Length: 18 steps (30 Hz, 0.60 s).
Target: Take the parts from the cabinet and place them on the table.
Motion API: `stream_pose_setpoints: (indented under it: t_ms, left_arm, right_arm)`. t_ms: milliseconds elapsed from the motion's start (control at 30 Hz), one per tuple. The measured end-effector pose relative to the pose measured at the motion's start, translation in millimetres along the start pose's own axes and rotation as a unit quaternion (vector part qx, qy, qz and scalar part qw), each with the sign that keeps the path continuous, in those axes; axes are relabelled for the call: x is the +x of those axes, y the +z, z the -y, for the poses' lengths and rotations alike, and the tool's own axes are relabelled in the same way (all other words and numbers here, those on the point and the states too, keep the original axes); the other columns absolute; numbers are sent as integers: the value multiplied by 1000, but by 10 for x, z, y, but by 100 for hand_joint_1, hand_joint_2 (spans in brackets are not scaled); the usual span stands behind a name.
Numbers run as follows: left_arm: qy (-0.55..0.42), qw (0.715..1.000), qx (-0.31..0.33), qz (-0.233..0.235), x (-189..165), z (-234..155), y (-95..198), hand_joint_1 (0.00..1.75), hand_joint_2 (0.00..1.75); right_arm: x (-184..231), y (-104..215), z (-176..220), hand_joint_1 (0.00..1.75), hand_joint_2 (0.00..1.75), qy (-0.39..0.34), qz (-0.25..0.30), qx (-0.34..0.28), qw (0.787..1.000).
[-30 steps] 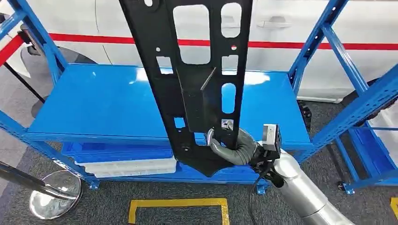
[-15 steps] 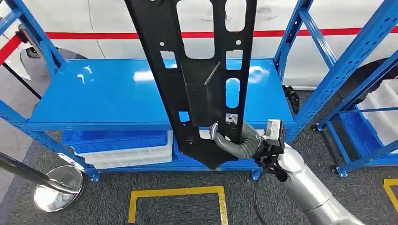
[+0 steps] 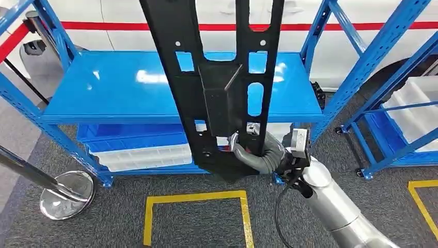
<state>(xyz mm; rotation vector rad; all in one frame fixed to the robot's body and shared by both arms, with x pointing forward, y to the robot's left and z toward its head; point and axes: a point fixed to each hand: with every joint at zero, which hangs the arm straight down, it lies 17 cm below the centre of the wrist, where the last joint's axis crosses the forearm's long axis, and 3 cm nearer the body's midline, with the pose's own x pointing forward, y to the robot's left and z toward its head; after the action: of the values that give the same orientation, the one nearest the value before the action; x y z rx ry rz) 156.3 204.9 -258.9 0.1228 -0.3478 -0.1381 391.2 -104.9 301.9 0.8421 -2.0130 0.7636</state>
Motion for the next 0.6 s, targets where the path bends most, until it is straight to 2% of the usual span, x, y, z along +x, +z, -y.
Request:
stream_pose_setpoints:
  t_ms: [600]
  left_arm:
    - [14,1000,-1,-10,-76,15,8,0,175]
  right_arm:
    - [-13,-20,51,175,175,1,-3,10,1000]
